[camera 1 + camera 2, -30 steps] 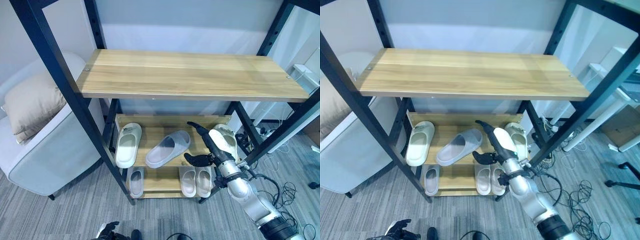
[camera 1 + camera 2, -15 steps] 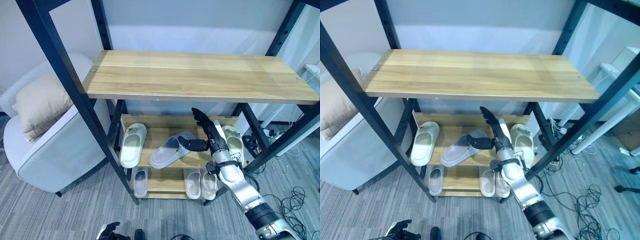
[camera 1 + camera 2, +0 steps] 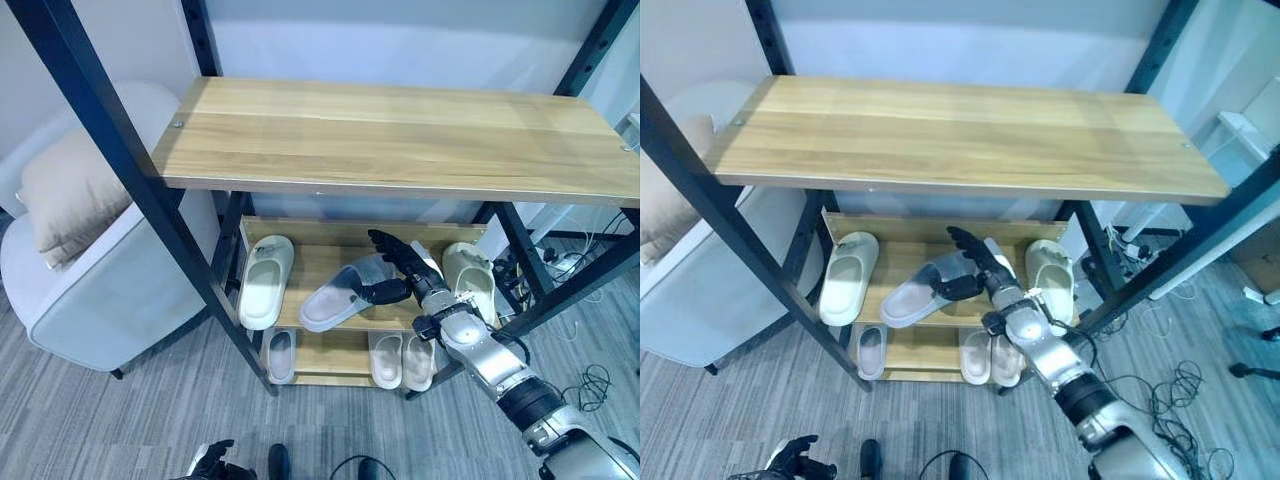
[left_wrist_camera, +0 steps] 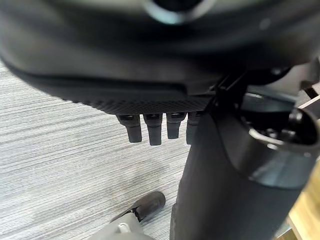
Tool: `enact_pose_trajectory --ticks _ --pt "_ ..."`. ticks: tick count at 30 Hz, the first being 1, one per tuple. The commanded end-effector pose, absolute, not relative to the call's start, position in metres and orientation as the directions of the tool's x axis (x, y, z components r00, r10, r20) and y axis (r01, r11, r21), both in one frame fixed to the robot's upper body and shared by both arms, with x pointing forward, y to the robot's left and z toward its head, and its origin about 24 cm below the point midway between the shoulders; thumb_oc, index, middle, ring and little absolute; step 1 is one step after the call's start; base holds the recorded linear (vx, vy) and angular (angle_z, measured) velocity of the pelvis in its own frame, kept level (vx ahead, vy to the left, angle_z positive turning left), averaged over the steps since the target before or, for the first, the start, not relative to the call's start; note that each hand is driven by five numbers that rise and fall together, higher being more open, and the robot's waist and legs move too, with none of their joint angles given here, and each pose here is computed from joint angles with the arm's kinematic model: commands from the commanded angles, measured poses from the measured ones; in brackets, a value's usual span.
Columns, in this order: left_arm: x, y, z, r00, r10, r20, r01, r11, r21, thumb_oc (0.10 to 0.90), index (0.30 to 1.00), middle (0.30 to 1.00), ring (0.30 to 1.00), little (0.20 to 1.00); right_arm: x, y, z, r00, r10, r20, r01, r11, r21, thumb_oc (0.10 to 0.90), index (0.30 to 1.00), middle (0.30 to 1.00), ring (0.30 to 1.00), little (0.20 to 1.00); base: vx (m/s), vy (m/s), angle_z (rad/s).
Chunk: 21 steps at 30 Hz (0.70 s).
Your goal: Arrange the slippers neatly on the shoe rack.
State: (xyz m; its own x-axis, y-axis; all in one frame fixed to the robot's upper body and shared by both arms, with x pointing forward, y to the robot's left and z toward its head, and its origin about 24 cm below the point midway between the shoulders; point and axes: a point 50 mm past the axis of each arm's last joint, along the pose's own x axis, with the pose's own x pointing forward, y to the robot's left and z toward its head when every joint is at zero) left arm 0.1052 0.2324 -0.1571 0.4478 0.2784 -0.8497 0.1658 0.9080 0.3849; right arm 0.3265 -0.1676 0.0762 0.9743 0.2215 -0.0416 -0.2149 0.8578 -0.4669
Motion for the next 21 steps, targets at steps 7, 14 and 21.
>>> enact_pose_trajectory --ticks 7,14,21 --pt "0.094 0.245 -0.158 0.383 0.311 -0.870 0.236 0.877 0.417 0.800 0.900 0.900 0.900 0.900 0.350 -0.164 0.140 0.954 0.174 0.243 -0.025 0.856 -0.516 0.800 0.900 0.900 0.900 0.900 0.00 0.000 0.00" --pt "0.094 0.241 -0.159 0.387 0.303 -0.871 0.248 0.875 0.415 0.800 0.900 0.900 0.900 0.900 0.350 -0.158 0.130 0.962 0.151 0.229 -0.018 0.867 -0.499 0.800 0.900 0.900 0.900 0.900 0.00 0.000 0.00" --pt "0.094 0.241 -0.159 0.387 0.309 -0.869 0.243 0.875 0.420 0.800 0.900 0.900 0.900 0.900 0.353 -0.156 0.115 0.977 0.116 0.178 -0.013 0.869 -0.495 0.800 0.900 0.900 0.900 0.900 0.00 0.000 0.00"
